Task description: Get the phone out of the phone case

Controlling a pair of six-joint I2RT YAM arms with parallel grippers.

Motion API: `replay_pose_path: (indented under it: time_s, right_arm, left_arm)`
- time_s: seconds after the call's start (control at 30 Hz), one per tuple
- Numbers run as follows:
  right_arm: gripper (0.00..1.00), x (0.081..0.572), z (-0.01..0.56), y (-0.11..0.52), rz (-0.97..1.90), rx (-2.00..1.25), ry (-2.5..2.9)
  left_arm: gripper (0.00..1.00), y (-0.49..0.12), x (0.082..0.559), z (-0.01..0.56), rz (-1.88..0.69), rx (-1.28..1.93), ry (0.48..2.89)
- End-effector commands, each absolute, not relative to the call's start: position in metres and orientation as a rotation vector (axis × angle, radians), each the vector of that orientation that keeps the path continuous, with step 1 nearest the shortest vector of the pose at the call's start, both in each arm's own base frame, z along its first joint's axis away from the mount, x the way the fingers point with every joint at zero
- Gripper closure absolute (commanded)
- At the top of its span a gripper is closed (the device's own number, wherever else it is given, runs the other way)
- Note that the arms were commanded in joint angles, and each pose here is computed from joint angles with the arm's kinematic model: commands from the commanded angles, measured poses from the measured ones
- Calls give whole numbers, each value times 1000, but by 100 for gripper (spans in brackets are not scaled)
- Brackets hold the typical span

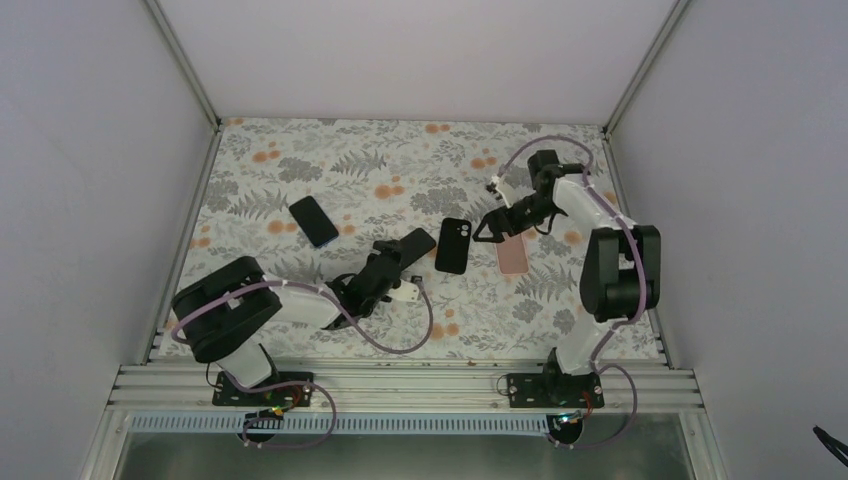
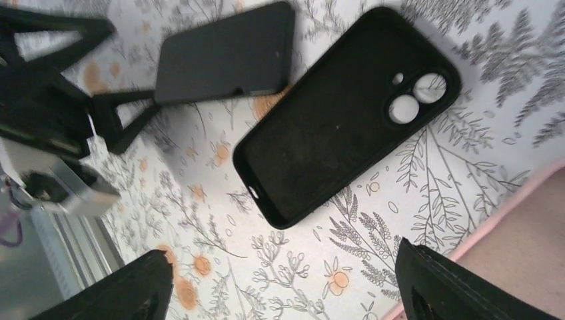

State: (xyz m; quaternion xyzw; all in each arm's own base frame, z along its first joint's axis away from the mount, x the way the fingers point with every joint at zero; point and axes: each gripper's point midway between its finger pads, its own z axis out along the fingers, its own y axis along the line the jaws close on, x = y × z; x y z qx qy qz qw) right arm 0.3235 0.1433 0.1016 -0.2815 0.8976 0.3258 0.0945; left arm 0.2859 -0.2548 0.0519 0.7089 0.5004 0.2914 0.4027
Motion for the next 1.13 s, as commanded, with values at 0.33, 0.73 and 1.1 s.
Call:
replay_pose_path:
  time_s: [0.33, 0.73, 1.1]
  right_arm:
    - [0, 333, 213, 127, 595, -925, 2309]
    - [0, 333, 241, 114, 413, -758, 2055]
    - [0, 346, 242, 106, 372, -667, 2076]
  left_arm:
    - [0, -304, 197, 81, -279, 2043, 1726]
    - [0, -288, 293, 231, -774, 1635, 1869]
    - [0, -233, 313, 236, -659, 1516, 1966]
